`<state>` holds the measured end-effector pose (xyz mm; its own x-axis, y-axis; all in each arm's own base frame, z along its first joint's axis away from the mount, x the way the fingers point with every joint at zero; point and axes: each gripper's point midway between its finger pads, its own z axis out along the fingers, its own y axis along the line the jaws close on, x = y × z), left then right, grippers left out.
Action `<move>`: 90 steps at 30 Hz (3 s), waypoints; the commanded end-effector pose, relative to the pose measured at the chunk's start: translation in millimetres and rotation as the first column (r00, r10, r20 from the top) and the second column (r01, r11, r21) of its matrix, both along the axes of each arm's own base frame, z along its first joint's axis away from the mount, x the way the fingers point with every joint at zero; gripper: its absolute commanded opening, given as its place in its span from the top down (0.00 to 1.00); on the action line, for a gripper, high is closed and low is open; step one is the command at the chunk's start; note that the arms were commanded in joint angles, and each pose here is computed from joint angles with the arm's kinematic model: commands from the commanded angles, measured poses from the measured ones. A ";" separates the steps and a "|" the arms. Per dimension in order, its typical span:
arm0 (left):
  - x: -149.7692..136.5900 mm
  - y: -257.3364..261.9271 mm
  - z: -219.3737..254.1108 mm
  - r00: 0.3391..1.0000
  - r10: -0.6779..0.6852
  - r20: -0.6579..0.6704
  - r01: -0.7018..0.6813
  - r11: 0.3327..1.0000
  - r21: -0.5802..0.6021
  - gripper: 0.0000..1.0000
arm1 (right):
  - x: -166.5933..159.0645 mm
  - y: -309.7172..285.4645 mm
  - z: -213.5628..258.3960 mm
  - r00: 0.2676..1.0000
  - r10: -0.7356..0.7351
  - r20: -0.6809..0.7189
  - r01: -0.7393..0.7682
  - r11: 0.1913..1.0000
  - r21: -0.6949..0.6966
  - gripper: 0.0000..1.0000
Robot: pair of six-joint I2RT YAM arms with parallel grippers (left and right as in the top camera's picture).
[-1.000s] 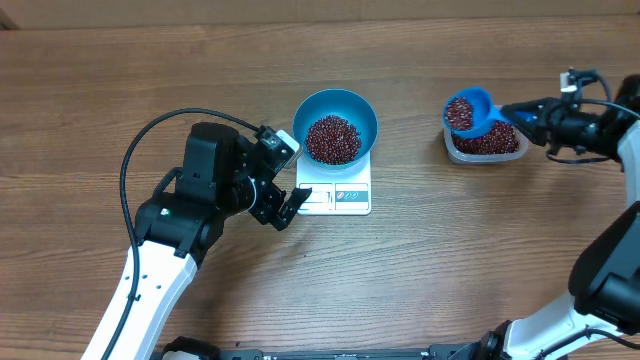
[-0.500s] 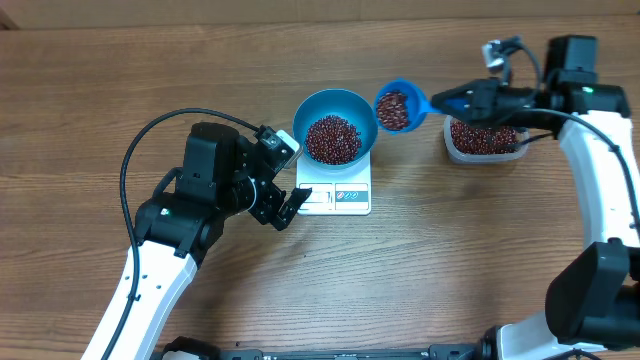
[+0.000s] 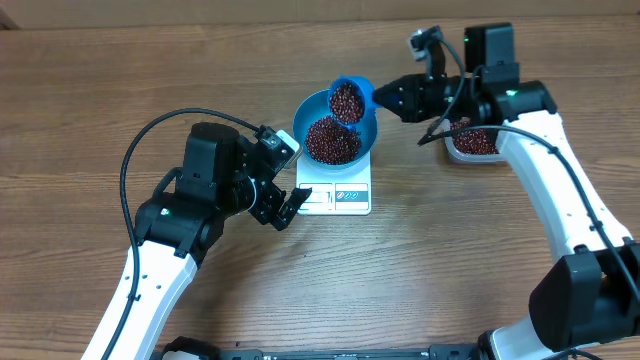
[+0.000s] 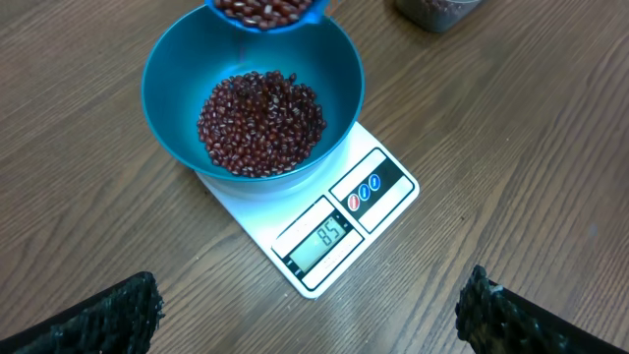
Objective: Scoop item into bowl and weigh 150g on scale
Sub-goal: 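Carry the filled scoop left over the teal bowl, then tilt the scoop to pour beans into the teal bowl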
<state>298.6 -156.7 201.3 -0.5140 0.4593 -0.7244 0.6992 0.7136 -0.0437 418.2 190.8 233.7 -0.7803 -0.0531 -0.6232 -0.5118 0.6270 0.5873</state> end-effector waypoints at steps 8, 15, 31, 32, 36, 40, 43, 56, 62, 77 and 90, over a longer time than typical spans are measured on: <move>3.5 -1.7 10.9 1.000 0.005 0.013 -0.005 1.000 -0.025 0.00 | 14.8 9.4 23.2 0.955 0.074 0.287 -0.027 0.986 -0.164 0.96; 3.5 -1.7 10.9 1.000 0.005 0.013 -0.005 1.000 -0.025 0.00 | 10.4 12.4 19.8 0.916 0.179 0.359 -0.094 0.966 -0.241 0.96; 3.5 -1.7 10.9 1.000 0.005 0.013 -0.005 1.000 -0.025 0.01 | 3.9 22.9 18.0 0.832 0.324 0.450 -0.175 0.924 -0.341 0.96; 3.5 -1.7 10.9 1.000 0.005 0.013 -0.005 1.000 -0.025 0.00 | 3.9 22.8 18.0 0.832 0.324 0.450 -0.175 0.924 -0.341 0.96; 3.5 -1.7 10.9 1.000 0.005 0.013 -0.005 1.000 -0.025 0.00 | 3.8 22.9 17.9 0.832 0.324 0.450 -0.175 0.924 -0.341 0.96; 3.5 -1.7 10.9 1.000 0.005 0.013 -0.005 1.000 -0.025 0.01 | 3.9 22.8 17.9 0.832 0.324 0.450 -0.175 0.924 -0.341 0.96; 3.5 -1.7 10.9 1.000 0.005 0.013 -0.005 1.000 -0.025 0.00 | 3.9 22.8 18.0 0.832 0.324 0.450 -0.175 0.924 -0.341 0.96; 3.5 -1.7 10.9 1.000 0.005 0.013 -0.005 1.000 -0.025 0.01 | 3.9 22.9 18.0 0.832 0.324 0.450 -0.175 0.924 -0.341 0.96; 3.5 -1.7 10.9 1.000 0.005 0.013 -0.005 1.000 -0.025 0.01 | 3.9 22.8 17.9 0.833 0.324 0.450 -0.175 0.924 -0.341 0.96; 3.5 -1.7 10.9 1.000 0.005 0.013 -0.005 1.000 -0.025 0.01 | 4.0 22.8 18.0 0.832 0.324 0.450 -0.175 0.924 -0.341 0.96; 3.5 -1.7 10.9 1.000 0.005 0.013 -0.005 1.000 -0.025 0.00 | -4.6 20.8 8.6 0.734 0.472 0.488 -0.243 0.854 -0.460 0.96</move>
